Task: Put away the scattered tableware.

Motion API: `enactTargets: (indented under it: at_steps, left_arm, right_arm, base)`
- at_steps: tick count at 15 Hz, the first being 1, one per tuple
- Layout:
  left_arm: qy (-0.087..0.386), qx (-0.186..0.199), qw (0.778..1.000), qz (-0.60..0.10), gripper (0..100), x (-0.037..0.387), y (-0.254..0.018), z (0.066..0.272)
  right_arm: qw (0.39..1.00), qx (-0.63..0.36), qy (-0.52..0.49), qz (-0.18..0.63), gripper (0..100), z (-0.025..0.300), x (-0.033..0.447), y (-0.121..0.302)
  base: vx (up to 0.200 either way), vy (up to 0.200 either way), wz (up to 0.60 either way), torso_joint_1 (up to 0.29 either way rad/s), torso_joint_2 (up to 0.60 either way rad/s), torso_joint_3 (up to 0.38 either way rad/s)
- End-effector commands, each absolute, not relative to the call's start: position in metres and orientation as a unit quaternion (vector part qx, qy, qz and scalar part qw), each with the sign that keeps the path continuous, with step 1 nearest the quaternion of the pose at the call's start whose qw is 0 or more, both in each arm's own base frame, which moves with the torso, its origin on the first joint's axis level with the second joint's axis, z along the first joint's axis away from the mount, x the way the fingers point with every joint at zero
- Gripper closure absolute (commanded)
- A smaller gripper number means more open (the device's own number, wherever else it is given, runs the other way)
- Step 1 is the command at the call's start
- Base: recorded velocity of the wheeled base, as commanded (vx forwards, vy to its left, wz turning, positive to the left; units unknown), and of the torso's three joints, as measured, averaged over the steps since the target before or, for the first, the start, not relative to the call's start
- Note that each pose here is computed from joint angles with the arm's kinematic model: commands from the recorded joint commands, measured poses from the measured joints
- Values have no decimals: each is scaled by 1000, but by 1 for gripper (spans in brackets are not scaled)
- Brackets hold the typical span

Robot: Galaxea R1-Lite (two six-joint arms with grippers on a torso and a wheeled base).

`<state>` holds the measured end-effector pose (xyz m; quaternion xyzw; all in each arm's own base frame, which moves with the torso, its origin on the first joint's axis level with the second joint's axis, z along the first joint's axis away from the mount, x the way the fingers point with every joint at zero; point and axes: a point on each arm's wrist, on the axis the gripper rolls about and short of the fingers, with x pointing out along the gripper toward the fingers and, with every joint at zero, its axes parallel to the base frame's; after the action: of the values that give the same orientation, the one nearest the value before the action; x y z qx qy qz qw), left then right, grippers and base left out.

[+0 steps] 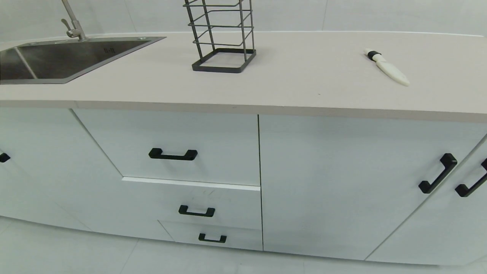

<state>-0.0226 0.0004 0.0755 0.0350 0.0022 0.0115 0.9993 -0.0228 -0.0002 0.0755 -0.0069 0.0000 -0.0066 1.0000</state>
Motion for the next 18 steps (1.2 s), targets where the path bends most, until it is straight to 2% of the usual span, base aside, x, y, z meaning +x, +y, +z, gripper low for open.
enactTargets:
  at_steps: [1, 4, 5, 11, 17, 18]
  left_arm:
    - [0, 28, 1000, 12, 0, -23, 0, 75]
    - [0, -16, 1000, 15, 0, -23, 0, 75]
    - [-1, -20, 1000, 15, 0, -23, 0, 76]
    - [-1, -21, 999, 26, 0, -23, 1, 76]
    - [-3, -22, 999, 27, 0, -23, 1, 76]
    - [-3, -22, 999, 27, 0, -23, 1, 76]
  right_arm:
    - [1000, -8, 0, -6, 0, 75, -23, 0]
    - [1000, -7, 0, -6, 0, 75, -23, 0]
    - [1000, -7, 0, -6, 0, 75, -23, 0]
    - [1000, -8, 0, -6, 0, 75, -23, 0]
    - [1000, -8, 0, -6, 0, 75, -23, 0]
    - [1000, -8, 0, -6, 0, 75, -23, 0]
  base:
    - [0, 0, 0, 0, 0, 0]
    - [0, 0, -600, 1, 4, 4]
    - [0, 0, -600, 7, -2, 2]
    - [0, 0, 0, 0, 0, 0]
    - [200, 0, 0, -1, 2, 3]
    - [0, 0, 0, 0, 0, 0]
